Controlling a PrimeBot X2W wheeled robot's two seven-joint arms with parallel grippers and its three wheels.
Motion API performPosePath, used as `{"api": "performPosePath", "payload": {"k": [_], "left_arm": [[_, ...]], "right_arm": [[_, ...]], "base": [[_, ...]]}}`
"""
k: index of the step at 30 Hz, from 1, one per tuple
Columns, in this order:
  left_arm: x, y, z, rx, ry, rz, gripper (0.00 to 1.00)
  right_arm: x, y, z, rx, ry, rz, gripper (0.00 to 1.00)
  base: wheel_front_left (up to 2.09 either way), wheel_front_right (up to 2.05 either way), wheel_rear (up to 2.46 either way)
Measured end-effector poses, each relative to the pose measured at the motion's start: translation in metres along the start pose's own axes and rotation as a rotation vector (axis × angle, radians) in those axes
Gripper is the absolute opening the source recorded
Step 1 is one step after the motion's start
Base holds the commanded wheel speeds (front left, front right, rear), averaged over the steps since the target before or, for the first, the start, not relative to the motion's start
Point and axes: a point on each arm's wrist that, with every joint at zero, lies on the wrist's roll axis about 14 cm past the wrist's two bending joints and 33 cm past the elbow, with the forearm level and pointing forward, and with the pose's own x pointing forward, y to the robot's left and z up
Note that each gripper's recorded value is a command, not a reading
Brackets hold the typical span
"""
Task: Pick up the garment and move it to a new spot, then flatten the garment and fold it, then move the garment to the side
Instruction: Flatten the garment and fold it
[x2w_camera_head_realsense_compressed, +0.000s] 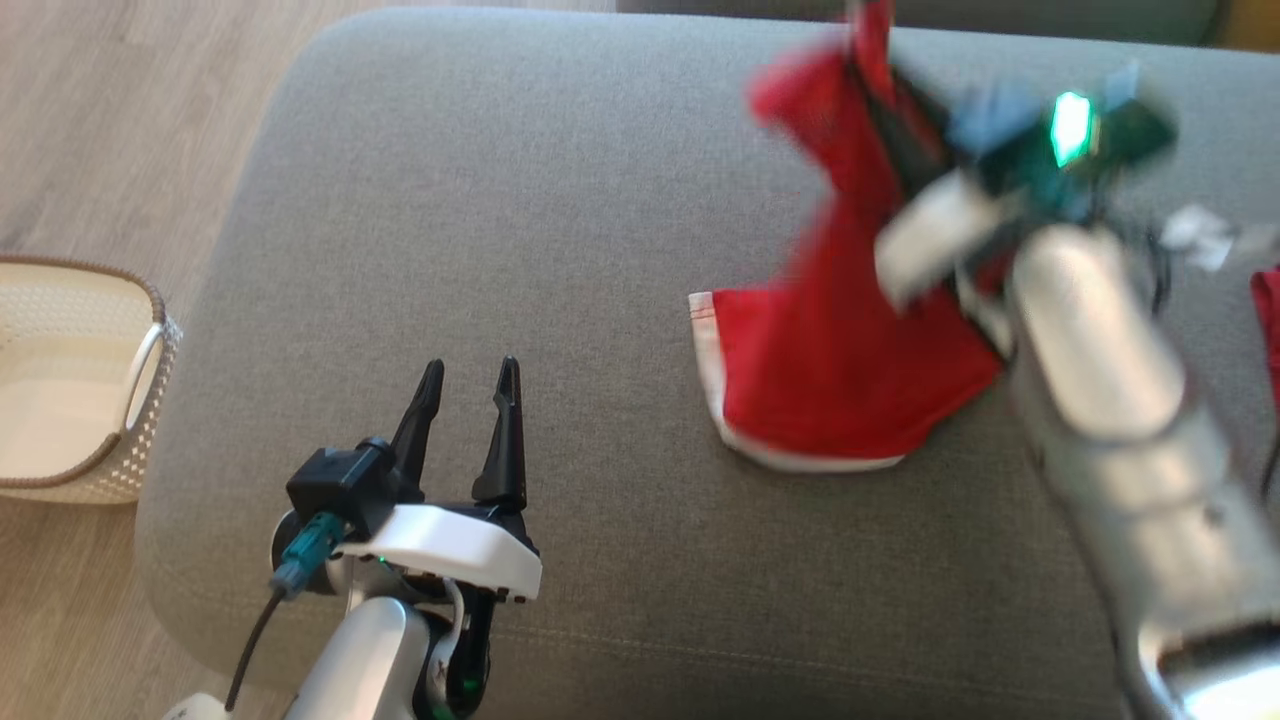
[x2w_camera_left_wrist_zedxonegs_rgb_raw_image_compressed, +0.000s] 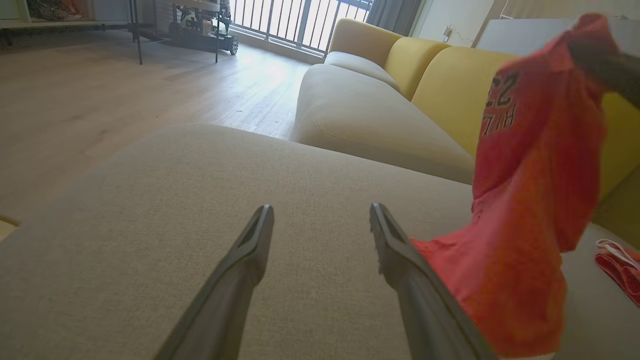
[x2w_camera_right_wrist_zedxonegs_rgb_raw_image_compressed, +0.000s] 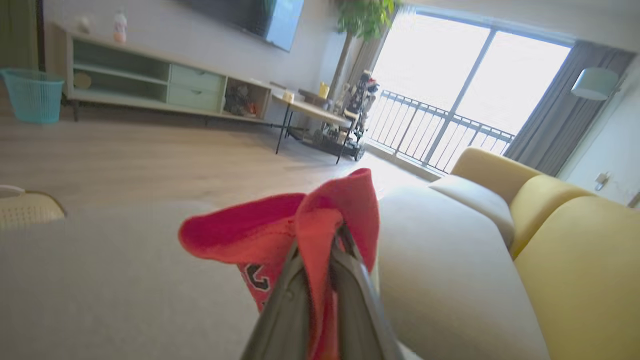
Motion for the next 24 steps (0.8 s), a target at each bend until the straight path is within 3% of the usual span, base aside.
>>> {"api": "performPosePath", "payload": {"k": [4,7,10,12,15,16,20,22,24], "left_arm": [[-0.003,-0.004,0.003,0.0,-0.01,-0.012,1.0],[-0.006,-0.004,0.005,-0.001,-0.015,-0.013,1.0],[-0.01,-0.003,0.002,-0.004,-0.006,-0.007,1.0],[-0.011,-0.003,0.002,-0.005,-0.006,-0.006,1.0],[-0.012,-0.001,0.001,-0.006,-0.005,-0.001,1.0],[-0.012,-0.001,0.001,-0.005,-0.004,0.001,1.0],[-0.009,0.001,-0.005,-0.001,0.014,0.007,1.0],[-0.007,-0.001,-0.01,0.006,0.03,0.001,1.0],[-0.004,-0.002,-0.014,0.008,0.041,-0.004,1.0]], "right_arm": [[0.03,-0.012,0.11,0.008,-0.284,-0.004,0.0],[0.027,-0.03,0.182,0.083,-0.484,-0.044,0.0],[0.016,-0.063,0.203,0.135,-0.565,-0.134,0.0],[0.011,-0.083,0.179,0.192,-0.514,-0.201,0.0],[-0.006,-0.104,0.089,0.311,-0.301,-0.307,0.01],[-0.018,-0.109,0.049,0.336,-0.197,-0.343,1.0],[-0.106,-0.123,-0.098,0.388,0.206,-0.518,1.0],[-0.155,-0.133,-0.14,0.416,0.328,-0.631,1.0],[-0.184,-0.135,-0.159,0.437,0.375,-0.702,1.0]], "base": [[0.0,0.0,0.0],[0.0,0.0,0.0],[0.0,0.0,0.0],[0.0,0.0,0.0],[0.0,0.0,0.0],[0.0,0.0,0.0],[0.0,0.0,0.0],[0.0,0.0,0.0],[0.0,0.0,0.0]]}}
